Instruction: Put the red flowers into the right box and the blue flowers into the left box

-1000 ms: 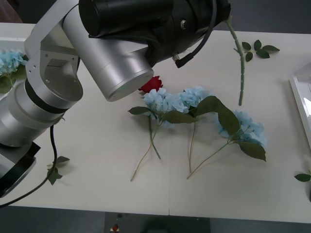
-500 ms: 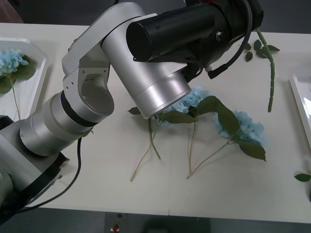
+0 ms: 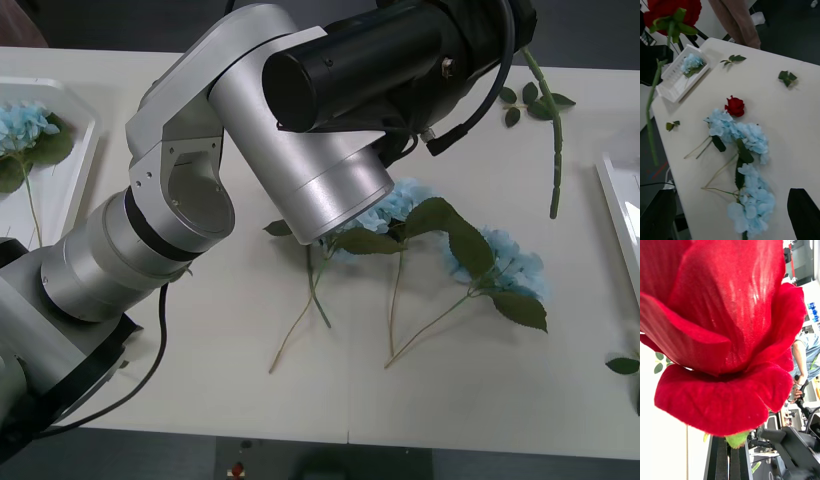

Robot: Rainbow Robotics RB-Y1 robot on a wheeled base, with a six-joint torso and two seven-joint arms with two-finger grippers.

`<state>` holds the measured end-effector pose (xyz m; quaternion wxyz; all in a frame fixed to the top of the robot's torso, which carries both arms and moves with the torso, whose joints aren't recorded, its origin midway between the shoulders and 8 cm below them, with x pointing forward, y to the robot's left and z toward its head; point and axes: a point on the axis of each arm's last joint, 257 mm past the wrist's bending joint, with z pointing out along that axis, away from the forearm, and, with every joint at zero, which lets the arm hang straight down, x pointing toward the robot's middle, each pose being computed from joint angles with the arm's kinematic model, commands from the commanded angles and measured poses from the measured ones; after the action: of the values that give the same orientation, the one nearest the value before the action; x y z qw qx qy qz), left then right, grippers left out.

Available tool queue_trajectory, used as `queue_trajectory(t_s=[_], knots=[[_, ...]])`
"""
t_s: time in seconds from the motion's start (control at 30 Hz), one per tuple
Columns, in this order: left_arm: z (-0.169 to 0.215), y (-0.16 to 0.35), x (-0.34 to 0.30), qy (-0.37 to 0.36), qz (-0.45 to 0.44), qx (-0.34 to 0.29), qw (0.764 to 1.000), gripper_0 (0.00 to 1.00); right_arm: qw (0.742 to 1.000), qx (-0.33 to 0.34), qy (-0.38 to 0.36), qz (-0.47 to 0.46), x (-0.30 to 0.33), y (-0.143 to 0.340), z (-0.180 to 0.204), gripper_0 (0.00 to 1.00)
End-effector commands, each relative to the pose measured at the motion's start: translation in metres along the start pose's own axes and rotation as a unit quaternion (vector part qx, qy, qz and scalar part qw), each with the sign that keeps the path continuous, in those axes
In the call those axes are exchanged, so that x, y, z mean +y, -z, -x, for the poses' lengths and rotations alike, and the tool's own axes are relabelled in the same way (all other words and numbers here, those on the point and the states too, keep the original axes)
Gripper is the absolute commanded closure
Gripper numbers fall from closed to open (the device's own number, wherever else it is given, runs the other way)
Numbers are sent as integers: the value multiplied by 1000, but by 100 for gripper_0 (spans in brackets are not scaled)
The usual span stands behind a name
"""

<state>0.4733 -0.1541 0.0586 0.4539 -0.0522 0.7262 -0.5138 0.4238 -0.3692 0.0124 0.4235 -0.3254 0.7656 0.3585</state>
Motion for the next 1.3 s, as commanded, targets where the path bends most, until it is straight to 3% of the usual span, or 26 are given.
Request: queue_trajectory(t_s=[0.03,0.67,1.13,1.2,1.23,1.27,1.3], knots=[[11,3,-10,11,-13,-13,1000,100,998,-16,-43,42,20,-9,11,14],[18,4,-8,11,-11,-24,1000,100,979,-14,-123,160,85,-138,46,14],[21,4,-8,12,-12,-30,999,100,970,-2,-134,201,108,-161,51,14],[22,4,-7,11,-11,-31,999,100,969,0,-137,204,109,-161,50,35],[22,4,-7,11,-11,-32,999,100,968,3,-140,207,110,-162,49,60],[22,4,-7,11,-11,-32,999,100,967,4,-146,208,111,-162,49,78],[22,4,-8,11,-12,-31,999,100,965,6,-154,211,112,-162,49,86]])
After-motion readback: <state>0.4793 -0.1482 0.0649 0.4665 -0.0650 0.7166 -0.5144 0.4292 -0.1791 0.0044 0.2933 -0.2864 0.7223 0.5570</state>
